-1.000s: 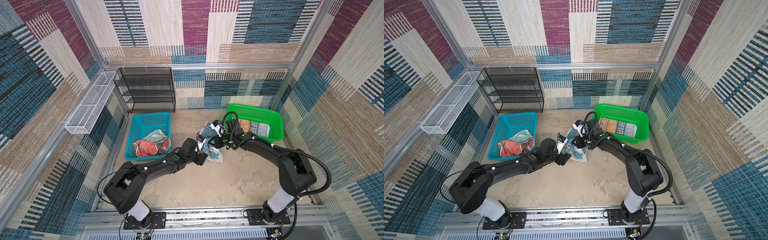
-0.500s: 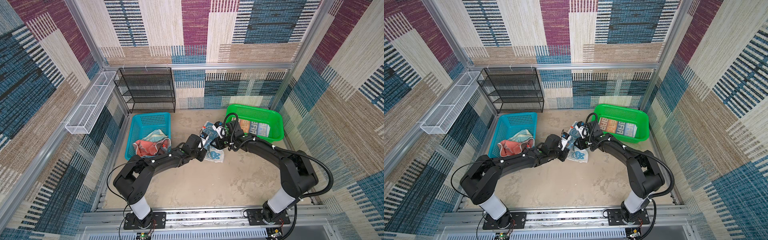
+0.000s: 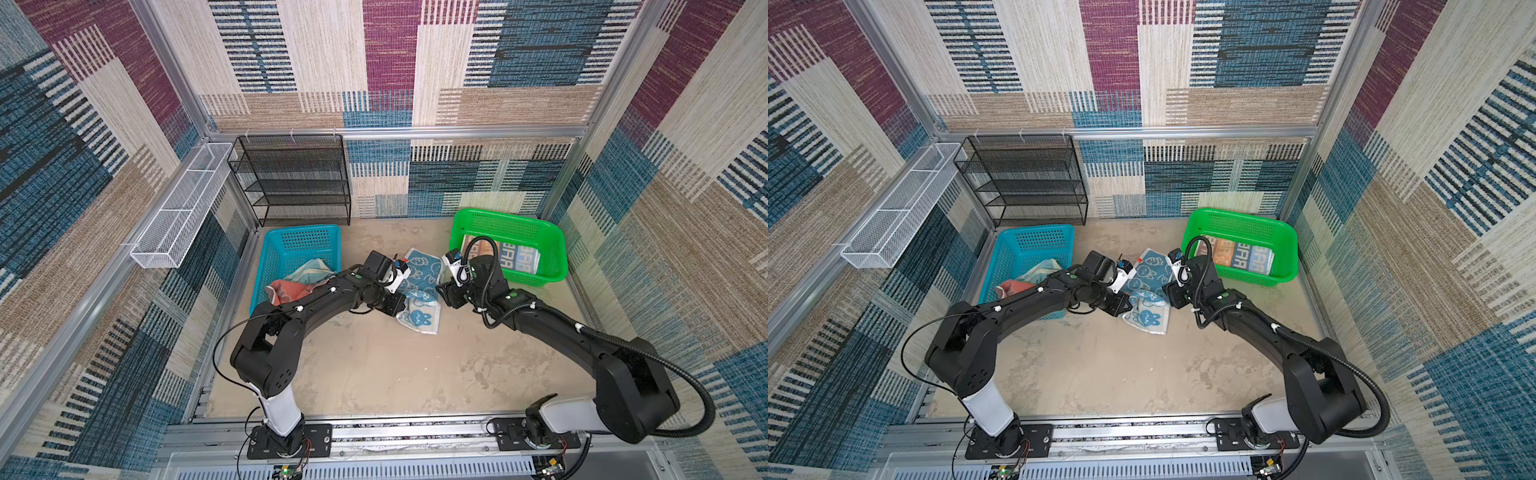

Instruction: Fold and stack the towels

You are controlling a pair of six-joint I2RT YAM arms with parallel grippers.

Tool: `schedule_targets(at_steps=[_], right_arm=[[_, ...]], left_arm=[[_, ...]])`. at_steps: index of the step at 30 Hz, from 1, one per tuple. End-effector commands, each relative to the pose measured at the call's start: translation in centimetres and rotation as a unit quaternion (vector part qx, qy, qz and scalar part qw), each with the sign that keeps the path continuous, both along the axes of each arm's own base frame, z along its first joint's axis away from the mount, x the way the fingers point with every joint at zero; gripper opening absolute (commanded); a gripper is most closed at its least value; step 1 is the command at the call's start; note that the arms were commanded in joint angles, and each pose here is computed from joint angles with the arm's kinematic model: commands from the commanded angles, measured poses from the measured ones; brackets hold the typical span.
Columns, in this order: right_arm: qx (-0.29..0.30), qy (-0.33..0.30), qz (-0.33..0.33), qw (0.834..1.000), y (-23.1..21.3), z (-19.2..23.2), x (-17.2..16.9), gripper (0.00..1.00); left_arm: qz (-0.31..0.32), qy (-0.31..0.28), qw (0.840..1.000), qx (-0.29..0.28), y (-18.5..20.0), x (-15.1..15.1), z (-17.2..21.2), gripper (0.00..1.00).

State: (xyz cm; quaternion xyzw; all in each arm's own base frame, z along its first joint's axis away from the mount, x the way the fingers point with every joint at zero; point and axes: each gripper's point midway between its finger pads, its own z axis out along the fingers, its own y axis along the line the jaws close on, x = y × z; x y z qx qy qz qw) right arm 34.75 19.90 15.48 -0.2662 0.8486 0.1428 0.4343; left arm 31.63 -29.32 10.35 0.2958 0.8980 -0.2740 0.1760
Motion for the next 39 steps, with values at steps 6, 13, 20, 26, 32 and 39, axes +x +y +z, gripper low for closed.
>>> schedule_targets(at_steps=[6, 13, 20, 26, 32, 39], right_arm=[[-0.057, -0.176, 0.1, 0.978, 2.8, 2.8, -2.0, 0.66], [-0.135, -0.189, 0.116, 0.966, 3.1, -0.2, -2.1, 0.66], [-0.098, -0.21, 0.133, 0.964, 3.8, 1.5, -3.6, 0.66], [-0.115, -0.179, 0.186, 0.959, 4.5, -1.4, -5.4, 0.66], [-0.164, -0.161, 0.184, 0.956, 4.2, -4.1, -5.2, 0.65], [-0.211, -0.17, 0.154, 0.95, 4.0, -6.0, -2.6, 0.65]], left_arm=[[-0.048, 0.028, 0.995, -0.085, -1.2, -0.6, 4.9, 0.0], [-0.038, 0.038, 0.991, -0.119, -1.1, 0.3, 7.0, 0.0], [0.005, 0.057, 0.997, -0.052, 0.4, 1.6, 4.7, 0.0], [0.015, 0.082, 0.996, -0.04, 0.5, 1.6, 3.2, 0.0], [0.017, 0.095, 0.995, 0.014, 1.9, 1.4, 0.7, 0.0], [0.023, 0.105, 0.993, 0.049, 2.9, 1.2, -1.4, 0.0]])
